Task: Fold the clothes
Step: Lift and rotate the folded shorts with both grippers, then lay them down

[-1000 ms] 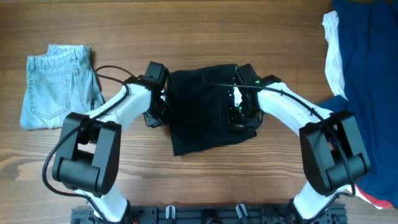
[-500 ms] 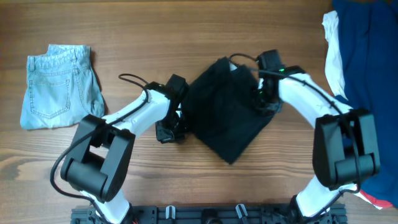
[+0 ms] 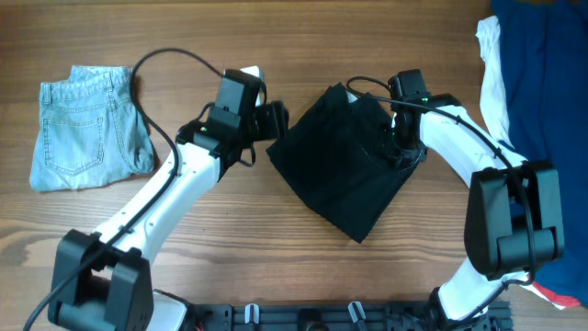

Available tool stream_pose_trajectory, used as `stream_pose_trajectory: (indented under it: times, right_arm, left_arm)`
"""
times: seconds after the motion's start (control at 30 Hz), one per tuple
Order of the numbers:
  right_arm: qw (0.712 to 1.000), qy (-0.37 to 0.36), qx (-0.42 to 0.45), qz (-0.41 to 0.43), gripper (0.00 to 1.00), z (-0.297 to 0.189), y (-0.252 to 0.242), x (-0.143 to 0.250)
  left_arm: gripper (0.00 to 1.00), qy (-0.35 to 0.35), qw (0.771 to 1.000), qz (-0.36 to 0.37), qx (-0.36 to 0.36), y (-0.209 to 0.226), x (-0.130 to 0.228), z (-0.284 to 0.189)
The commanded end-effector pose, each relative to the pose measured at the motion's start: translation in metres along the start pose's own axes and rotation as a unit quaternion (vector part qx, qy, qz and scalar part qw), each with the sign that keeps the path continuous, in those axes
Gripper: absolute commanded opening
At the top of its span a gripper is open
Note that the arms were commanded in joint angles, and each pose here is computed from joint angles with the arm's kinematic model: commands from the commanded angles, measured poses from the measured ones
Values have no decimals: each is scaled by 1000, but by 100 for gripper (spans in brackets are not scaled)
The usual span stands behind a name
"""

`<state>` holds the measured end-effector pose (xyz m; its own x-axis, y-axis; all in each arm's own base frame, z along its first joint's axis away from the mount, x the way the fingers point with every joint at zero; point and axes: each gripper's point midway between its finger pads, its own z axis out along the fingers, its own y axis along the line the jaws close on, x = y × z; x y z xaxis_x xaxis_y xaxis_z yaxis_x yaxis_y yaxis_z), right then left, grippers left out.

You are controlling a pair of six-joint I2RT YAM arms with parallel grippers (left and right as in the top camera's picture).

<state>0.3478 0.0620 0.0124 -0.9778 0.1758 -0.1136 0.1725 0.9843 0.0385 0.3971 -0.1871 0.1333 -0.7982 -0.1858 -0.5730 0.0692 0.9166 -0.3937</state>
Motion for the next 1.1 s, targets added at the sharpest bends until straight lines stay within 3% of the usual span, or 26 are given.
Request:
stream_pose_trajectory:
  times: [0.0, 0.17, 0.23, 0.3, 0.37, 0.4, 0.43, 0.67, 0.8, 0.9, 1.07]
  right_arm:
    - [1000, -1, -3, -8, 32, -1, 4, -3]
    - [1000, -1, -3, -9, 33, -1, 4, -3]
    - [1000, -1, -3, -9, 33, -1, 4, -3]
    - [1000, -1, -3, -9, 33, -1, 4, -3]
    - [1000, -2, -3, -12, 33, -1, 4, -4]
    - [1000, -3, -4, -16, 33, -1, 4, -5]
    - [1000, -5, -4, -21, 34, -1, 4, -5]
    - [998, -34, -13, -61, 38, -2, 9, -19]
    - [997, -39, -20, -68, 39, -2, 13, -21]
    - [995, -23, -40, -88, 39, -3, 19, -14]
    - [995, -35, -43, -88, 40, -24, 19, -12]
  left_arm:
    - [72, -13, 999, 35, -12, 10, -4, 29]
    - [70, 56, 998, 29, 26, 8, 33, 65]
    - [64, 84, 996, 24, 23, 13, 49, 73]
    - [50, 117, 993, 17, 8, 22, 67, 77]
    - [27, 160, 987, 9, 4, 27, 88, 76]
    - [8, 184, 983, 3, 5, 28, 98, 72]
    - [4, 202, 979, -2, 6, 28, 106, 69]
    - [4, 356, 933, -47, -39, 47, 172, 26]
    - [4, 401, 912, -55, -60, 51, 191, 8]
    - [4, 392, 917, -52, -55, 47, 185, 4]
    - [4, 295, 955, -32, -17, 30, 135, -2]
